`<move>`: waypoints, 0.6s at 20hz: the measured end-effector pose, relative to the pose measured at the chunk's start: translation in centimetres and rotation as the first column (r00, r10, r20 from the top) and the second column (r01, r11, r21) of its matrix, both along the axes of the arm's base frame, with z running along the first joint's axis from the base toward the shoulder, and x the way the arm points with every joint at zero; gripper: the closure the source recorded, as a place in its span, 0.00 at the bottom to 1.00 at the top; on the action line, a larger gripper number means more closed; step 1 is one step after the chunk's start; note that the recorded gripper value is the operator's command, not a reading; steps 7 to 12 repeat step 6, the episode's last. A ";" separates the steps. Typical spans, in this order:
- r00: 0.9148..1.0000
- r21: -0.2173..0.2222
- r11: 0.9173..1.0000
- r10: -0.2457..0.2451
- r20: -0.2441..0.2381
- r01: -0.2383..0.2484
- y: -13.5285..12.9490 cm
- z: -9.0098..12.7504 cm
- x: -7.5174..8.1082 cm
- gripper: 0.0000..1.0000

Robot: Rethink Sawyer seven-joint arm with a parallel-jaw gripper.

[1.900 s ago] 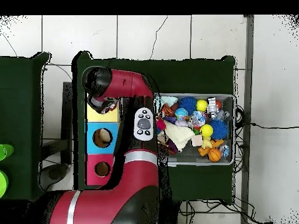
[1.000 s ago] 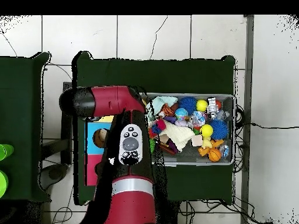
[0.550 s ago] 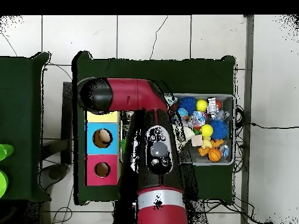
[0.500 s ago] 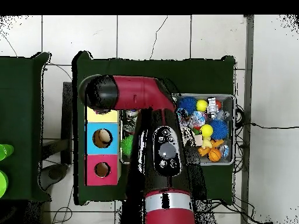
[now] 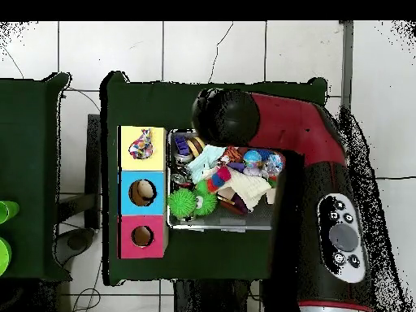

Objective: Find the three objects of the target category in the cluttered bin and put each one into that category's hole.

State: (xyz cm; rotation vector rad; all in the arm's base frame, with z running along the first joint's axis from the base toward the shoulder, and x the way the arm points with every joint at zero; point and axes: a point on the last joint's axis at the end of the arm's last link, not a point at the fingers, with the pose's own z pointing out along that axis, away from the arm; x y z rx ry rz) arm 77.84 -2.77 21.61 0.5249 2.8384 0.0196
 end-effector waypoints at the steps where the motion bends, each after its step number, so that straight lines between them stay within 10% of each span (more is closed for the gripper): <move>1: 1.000 -0.004 1.000 0.004 0.003 -0.004 -0.6 0.1 0.0 1.00; 12: 0.999 -0.040 0.999 0.035 0.026 -0.034 -3.9 0.7 0.0 1.00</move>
